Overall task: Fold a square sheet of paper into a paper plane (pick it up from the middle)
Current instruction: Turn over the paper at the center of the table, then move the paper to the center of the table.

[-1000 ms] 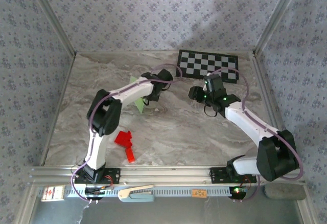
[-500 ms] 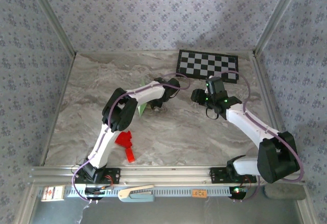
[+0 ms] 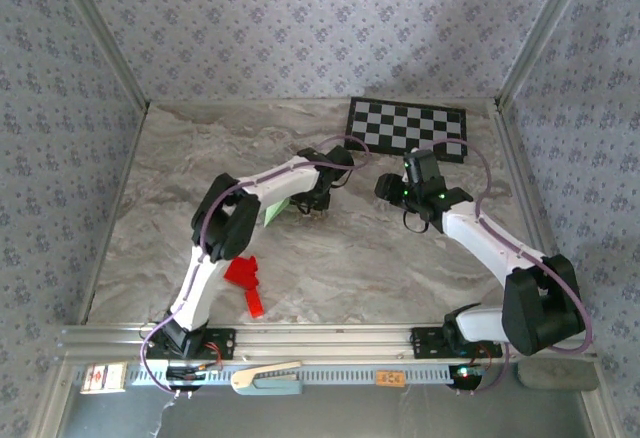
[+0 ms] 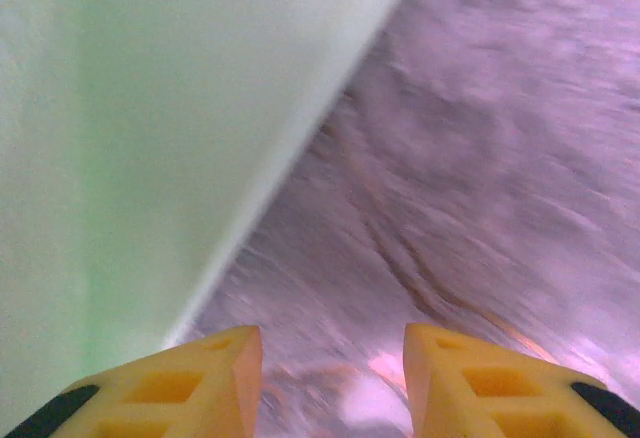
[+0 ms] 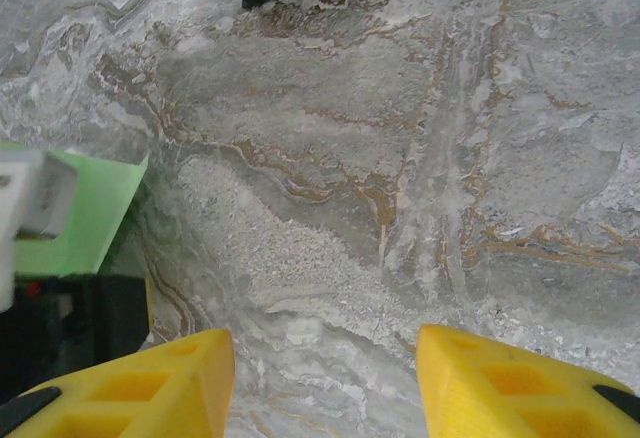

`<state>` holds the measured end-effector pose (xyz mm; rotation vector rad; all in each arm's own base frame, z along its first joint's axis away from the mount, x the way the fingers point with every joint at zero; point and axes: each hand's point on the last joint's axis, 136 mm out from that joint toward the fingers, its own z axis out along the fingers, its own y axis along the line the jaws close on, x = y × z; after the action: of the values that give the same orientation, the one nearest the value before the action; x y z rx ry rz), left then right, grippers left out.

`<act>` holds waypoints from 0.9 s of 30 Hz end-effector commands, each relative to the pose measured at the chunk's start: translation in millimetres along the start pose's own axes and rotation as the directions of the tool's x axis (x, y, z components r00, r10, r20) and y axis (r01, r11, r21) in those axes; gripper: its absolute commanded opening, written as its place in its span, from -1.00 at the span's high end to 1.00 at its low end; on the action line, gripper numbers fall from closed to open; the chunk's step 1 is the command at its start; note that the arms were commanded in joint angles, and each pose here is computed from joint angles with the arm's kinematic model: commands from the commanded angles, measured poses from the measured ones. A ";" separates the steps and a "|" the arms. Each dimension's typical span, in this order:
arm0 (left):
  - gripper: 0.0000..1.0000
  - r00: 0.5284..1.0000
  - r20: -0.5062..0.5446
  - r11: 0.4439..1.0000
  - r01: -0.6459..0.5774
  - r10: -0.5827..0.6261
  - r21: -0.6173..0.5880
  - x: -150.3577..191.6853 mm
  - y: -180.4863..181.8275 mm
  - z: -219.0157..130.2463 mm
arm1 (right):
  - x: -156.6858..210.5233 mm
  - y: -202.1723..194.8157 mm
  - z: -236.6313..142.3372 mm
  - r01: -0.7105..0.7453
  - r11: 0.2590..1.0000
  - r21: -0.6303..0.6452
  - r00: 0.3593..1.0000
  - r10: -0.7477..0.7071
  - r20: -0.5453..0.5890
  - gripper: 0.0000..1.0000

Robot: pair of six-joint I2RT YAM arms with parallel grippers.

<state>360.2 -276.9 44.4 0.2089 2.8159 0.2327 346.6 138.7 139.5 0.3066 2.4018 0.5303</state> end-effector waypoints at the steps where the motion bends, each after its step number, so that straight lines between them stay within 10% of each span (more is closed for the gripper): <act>1: 0.15 0.995 -0.031 0.954 0.102 -0.097 0.282 4.0 -37.2 -40.6 | -6.2 -5.6 -4.7 -0.043 0.999 0.014 0.999 0.042 0.026 -0.05; 10: 0.26 0.985 0.031 0.854 0.133 -0.172 0.503 5.4 -27.9 -90.9 | -4.1 -5.3 0.0 -0.061 0.998 -0.010 0.998 0.061 0.014 -0.11; 27: 0.67 0.956 -0.066 0.892 0.292 -0.287 0.346 -0.5 55.6 5.1 | 1.8 5.7 8.3 -0.057 0.998 -0.030 0.998 0.056 -0.024 -0.12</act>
<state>361.4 -227.7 53.5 -0.1486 2.8473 -0.3670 349.1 142.8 132.0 0.3507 2.4126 0.5826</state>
